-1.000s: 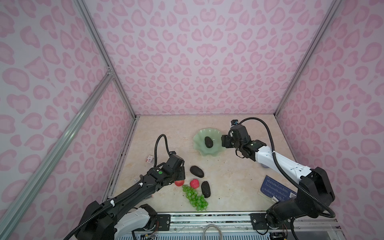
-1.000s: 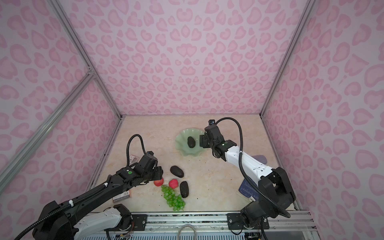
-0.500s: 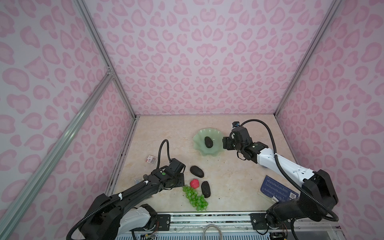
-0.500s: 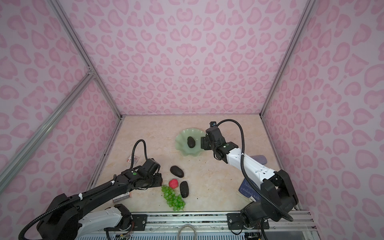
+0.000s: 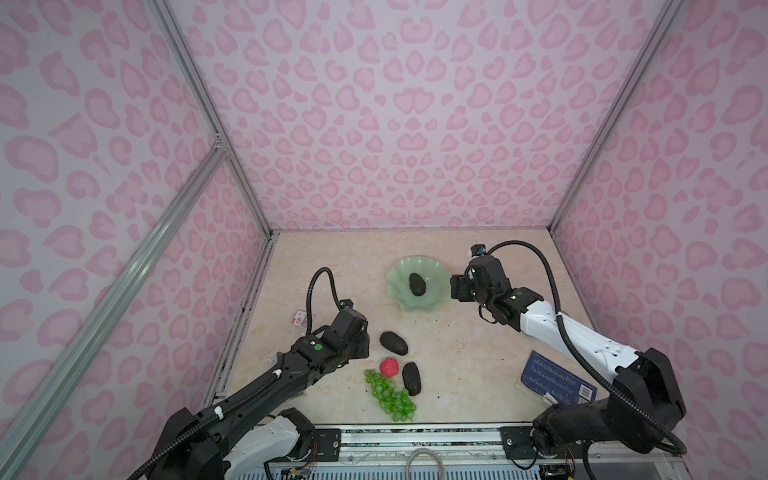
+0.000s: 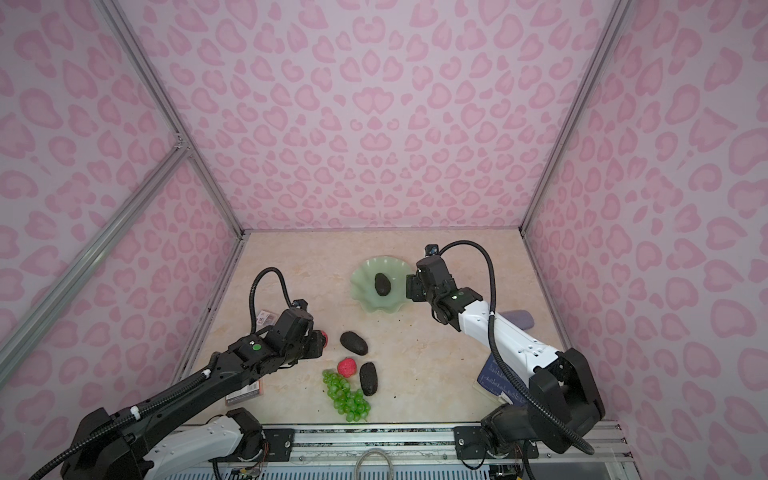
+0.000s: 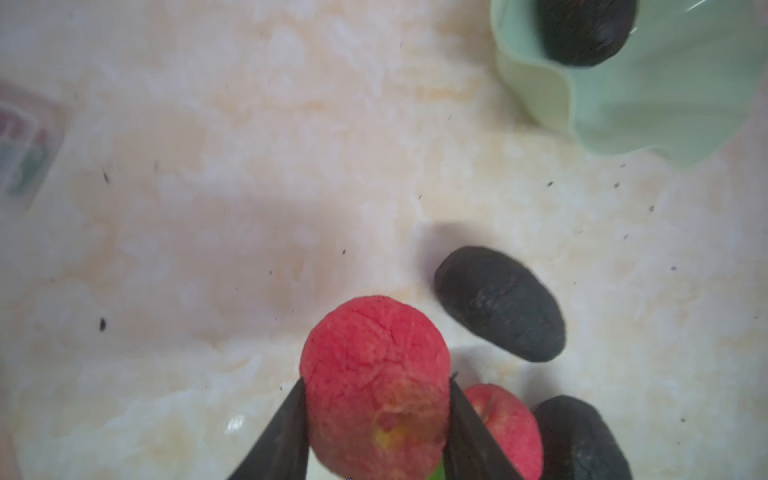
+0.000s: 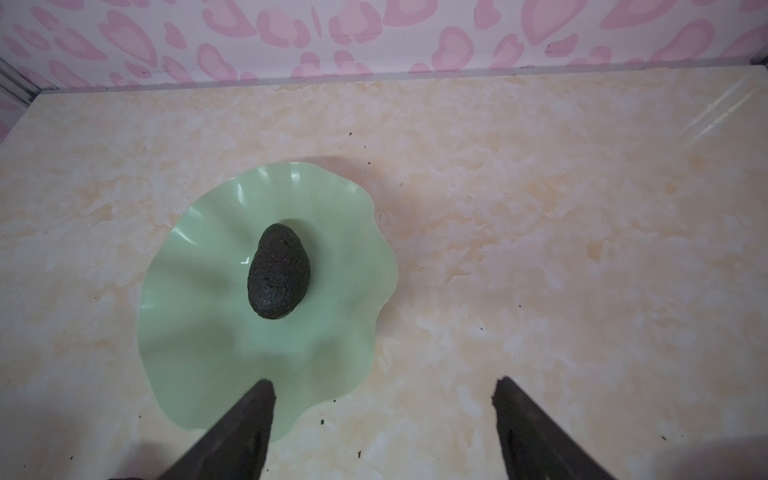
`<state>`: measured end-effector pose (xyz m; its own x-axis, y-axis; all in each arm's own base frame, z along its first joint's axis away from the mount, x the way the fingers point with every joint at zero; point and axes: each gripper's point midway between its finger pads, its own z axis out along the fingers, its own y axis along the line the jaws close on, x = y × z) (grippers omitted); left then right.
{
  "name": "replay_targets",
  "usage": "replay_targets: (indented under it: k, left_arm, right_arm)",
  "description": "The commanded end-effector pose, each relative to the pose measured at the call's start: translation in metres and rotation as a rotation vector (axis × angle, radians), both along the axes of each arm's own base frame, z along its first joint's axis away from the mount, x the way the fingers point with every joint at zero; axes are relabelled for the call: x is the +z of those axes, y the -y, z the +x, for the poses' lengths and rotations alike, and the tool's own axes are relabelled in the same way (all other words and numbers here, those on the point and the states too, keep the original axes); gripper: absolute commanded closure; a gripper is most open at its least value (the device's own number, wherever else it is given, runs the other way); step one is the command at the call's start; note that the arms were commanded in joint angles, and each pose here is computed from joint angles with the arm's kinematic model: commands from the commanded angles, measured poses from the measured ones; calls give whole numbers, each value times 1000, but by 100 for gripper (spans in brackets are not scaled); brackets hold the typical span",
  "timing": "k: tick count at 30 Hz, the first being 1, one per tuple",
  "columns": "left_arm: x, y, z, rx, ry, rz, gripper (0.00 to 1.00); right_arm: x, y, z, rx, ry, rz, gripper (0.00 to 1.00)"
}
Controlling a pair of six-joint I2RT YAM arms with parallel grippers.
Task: Place and organize the fake fruits in the fruit bowl
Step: 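Lower the red apple into the bowl and open the left gripper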
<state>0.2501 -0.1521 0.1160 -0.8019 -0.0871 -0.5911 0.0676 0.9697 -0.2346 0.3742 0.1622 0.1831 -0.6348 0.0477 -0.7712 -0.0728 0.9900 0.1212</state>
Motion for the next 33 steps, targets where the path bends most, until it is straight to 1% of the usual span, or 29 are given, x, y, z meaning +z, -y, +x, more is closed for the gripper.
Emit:
replay_targets:
  k: [1,4,6,9,11,14,16,18,21,25,30,33]
  left_arm:
    - [55,18,39,-44,253,-31,58]
    - [82,37,63,-86,380,-58,58]
    - [88,53,78,-129,420,-65,58]
    - [82,84,102,-208,415,-53,58]
    - [78,100,116,-238,413,-51,58]
    - [66,118,138,-261,409,-31,58]
    - [60,129,150,-274,406,-29,58]
    - [49,139,162,-281,383,-16,58]
    - [31,145,176,-263,354,13,58]
    - [5,144,185,-232,322,42,58]
    - [-7,142,188,-209,314,60,57]
    - [-9,139,188,-197,308,67,53]
  right_arm:
    - [2,11,-3,-38,17,-16,17]
    - [4,19,-7,-52,28,-11,17]
    - [5,23,-11,-60,33,-3,17]
    - [7,30,-18,-74,43,-3,17]
    - [9,36,-22,-82,52,-1,16]
    - [12,41,-28,-87,73,8,16]
    - [15,44,-33,-86,91,14,13]
    - [17,48,-36,-93,124,27,13]
    - [23,54,-41,-101,167,44,12]
    - [28,61,-44,-111,179,55,12]
    - [27,65,-46,-117,178,54,11]
    - [26,66,-46,-120,176,63,11]
